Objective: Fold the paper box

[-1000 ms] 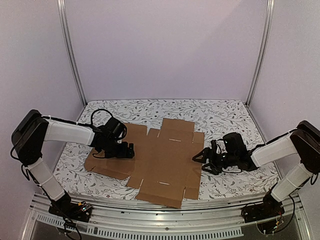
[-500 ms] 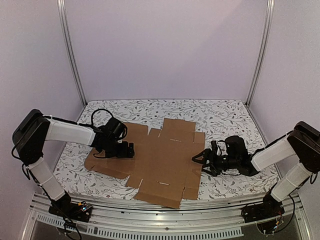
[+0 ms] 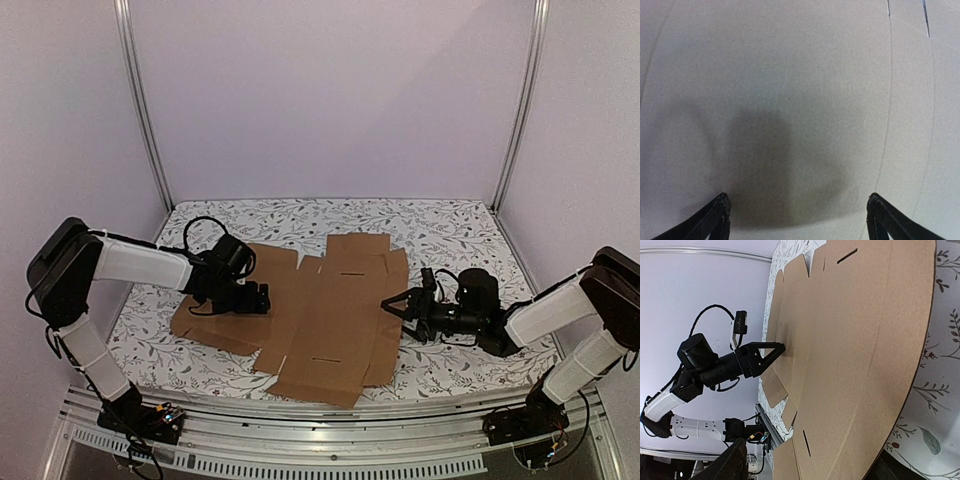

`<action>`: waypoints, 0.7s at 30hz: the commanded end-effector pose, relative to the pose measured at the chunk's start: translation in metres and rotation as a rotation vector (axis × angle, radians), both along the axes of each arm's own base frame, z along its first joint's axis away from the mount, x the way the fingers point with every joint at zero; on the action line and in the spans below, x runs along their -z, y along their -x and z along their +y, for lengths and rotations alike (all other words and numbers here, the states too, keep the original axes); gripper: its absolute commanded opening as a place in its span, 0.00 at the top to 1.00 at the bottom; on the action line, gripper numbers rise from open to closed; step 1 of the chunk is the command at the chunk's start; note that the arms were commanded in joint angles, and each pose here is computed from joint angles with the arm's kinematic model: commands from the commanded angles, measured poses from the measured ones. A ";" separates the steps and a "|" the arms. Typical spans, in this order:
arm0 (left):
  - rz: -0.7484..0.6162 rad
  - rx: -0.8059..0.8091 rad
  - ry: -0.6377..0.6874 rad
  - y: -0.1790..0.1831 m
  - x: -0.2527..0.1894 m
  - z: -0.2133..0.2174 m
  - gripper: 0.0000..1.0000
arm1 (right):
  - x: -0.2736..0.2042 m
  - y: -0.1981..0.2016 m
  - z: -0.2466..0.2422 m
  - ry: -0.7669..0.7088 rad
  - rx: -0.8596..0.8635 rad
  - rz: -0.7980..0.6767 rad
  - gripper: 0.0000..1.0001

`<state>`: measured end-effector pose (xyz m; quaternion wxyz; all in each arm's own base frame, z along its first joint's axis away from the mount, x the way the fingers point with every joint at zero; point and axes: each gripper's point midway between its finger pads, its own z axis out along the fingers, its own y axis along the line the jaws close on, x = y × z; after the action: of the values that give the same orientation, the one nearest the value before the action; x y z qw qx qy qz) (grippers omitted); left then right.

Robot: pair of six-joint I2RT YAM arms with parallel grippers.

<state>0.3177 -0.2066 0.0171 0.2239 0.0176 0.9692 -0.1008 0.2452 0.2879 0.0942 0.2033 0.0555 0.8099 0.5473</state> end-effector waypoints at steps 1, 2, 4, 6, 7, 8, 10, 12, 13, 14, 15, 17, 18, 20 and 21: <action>0.097 0.015 0.002 0.018 0.023 -0.001 0.07 | 0.010 0.004 -0.001 0.017 0.005 0.023 0.27; 0.097 0.014 0.002 0.018 0.022 -0.001 0.07 | 0.014 0.005 -0.003 0.029 0.009 0.028 0.28; 0.096 0.015 0.003 0.018 0.022 -0.001 0.07 | 0.017 0.005 -0.004 0.040 0.011 0.032 0.34; 0.096 0.013 0.004 0.018 0.022 -0.002 0.07 | 0.018 0.006 -0.004 0.045 0.009 0.033 0.41; 0.095 0.013 0.004 0.018 0.022 -0.002 0.07 | 0.018 0.006 -0.003 0.044 0.007 0.033 0.45; 0.094 0.014 0.005 0.018 0.022 -0.002 0.07 | 0.018 0.006 -0.003 0.046 0.007 0.034 0.50; 0.092 0.012 0.008 0.017 0.021 -0.002 0.07 | 0.020 0.007 -0.003 0.051 0.004 0.037 0.56; 0.091 0.011 0.010 0.017 0.021 -0.003 0.07 | 0.021 0.008 -0.002 0.056 0.001 0.039 0.61; 0.092 0.012 0.012 0.018 0.021 -0.003 0.07 | 0.022 0.008 -0.002 0.058 0.000 0.039 0.65; 0.091 0.013 0.016 0.018 0.020 -0.003 0.07 | 0.022 0.008 -0.001 0.059 -0.002 0.039 0.69; 0.090 0.013 0.018 0.018 0.020 -0.004 0.07 | 0.022 0.008 0.000 0.058 -0.003 0.041 0.73; 0.090 0.013 0.022 0.018 0.019 -0.004 0.07 | 0.022 0.008 0.000 0.060 -0.004 0.039 0.86; 0.088 0.014 0.024 0.018 0.019 -0.005 0.07 | 0.022 0.007 0.000 0.063 -0.005 0.040 0.91; 0.089 0.016 0.022 0.018 0.018 -0.004 0.07 | 0.023 0.008 0.000 0.074 -0.011 0.044 1.00; 0.089 0.015 0.022 0.018 0.018 -0.005 0.07 | 0.023 0.008 0.000 0.081 -0.013 0.042 1.00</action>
<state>0.3178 -0.2078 0.0175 0.2243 0.0162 0.9689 -0.1033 0.2386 0.2863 0.0742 0.1866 0.0635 0.8288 0.5238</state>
